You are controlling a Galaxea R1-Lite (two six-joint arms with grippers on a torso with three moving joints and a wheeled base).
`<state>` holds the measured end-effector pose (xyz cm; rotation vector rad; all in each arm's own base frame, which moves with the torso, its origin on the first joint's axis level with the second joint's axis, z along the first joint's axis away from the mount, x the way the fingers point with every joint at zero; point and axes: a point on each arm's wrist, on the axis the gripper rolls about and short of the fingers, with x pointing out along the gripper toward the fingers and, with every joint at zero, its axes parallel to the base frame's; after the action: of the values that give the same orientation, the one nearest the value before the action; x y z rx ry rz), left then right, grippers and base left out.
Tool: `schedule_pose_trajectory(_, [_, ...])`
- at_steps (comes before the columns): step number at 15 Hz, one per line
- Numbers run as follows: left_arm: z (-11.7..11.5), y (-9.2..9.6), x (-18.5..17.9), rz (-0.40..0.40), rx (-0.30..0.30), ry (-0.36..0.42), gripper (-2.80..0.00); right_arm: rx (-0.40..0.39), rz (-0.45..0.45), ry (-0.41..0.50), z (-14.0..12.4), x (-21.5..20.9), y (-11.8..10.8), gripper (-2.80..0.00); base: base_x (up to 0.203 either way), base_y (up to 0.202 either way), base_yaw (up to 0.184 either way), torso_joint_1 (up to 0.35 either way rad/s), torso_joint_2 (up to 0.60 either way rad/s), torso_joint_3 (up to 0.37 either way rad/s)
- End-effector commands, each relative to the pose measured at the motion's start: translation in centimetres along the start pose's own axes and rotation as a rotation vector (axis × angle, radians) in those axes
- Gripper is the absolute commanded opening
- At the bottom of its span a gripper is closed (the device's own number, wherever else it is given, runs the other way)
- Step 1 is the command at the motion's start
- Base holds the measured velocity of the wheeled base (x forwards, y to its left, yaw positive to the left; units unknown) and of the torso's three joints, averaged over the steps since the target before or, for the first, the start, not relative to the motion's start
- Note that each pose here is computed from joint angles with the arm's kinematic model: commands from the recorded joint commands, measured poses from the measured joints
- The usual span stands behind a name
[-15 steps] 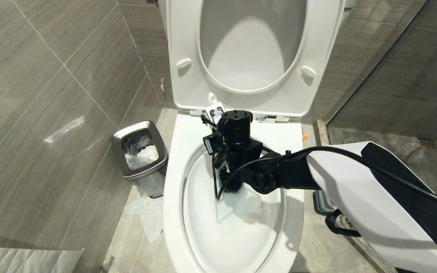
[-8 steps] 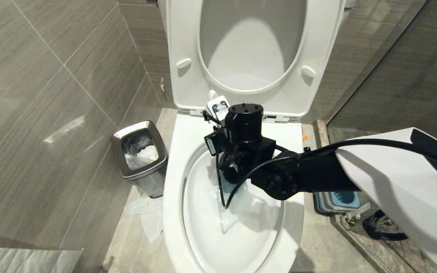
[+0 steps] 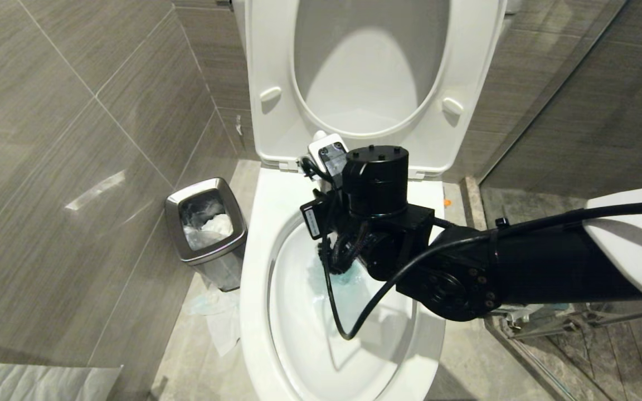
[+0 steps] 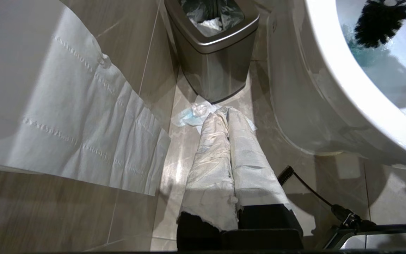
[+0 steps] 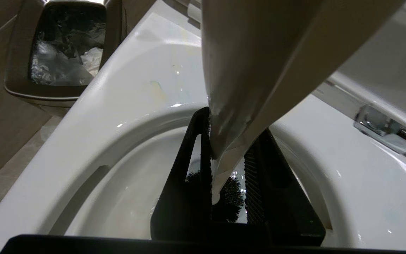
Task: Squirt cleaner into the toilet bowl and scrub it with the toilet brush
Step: Scrub the toilet bowl
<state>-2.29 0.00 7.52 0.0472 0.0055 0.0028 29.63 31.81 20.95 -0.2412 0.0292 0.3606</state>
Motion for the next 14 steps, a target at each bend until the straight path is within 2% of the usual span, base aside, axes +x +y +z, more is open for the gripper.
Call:
schedule_pose_trajectory(1, [0.0,0.0,0.0,0.0,0.0,0.001,-2.8,0.025,-0.002,-0.022,1.3,-1.8,-0.5,-2.8,0.0,0.0,0.0,0.005,0.01,0.11])
schedule_pose_trajectory(4, [0.0,0.0,0.0,-0.001,0.005,0.001,-2.8,0.03,-0.01,0.025,0.2,-3.3,-0.5,-2.8,0.0,0.0,0.0,0.001,0.01,0.174])
schedule_pose_trajectory(7, [0.0,0.0,0.0,-0.003,0.007,0.002,-2.8,0.087,-0.045,0.052,-0.3,-4.7,-0.2,-2.8,0.0,0.0,0.0,0.002,0.0,0.192])
schedule_pose_trajectory(14, [0.0,0.0,0.0,-0.003,0.005,0.002,-2.8,0.148,-0.092,0.02,-2.1,-4.9,0.2,-2.8,0.0,0.0,0.0,0.0,0.0,0.19])
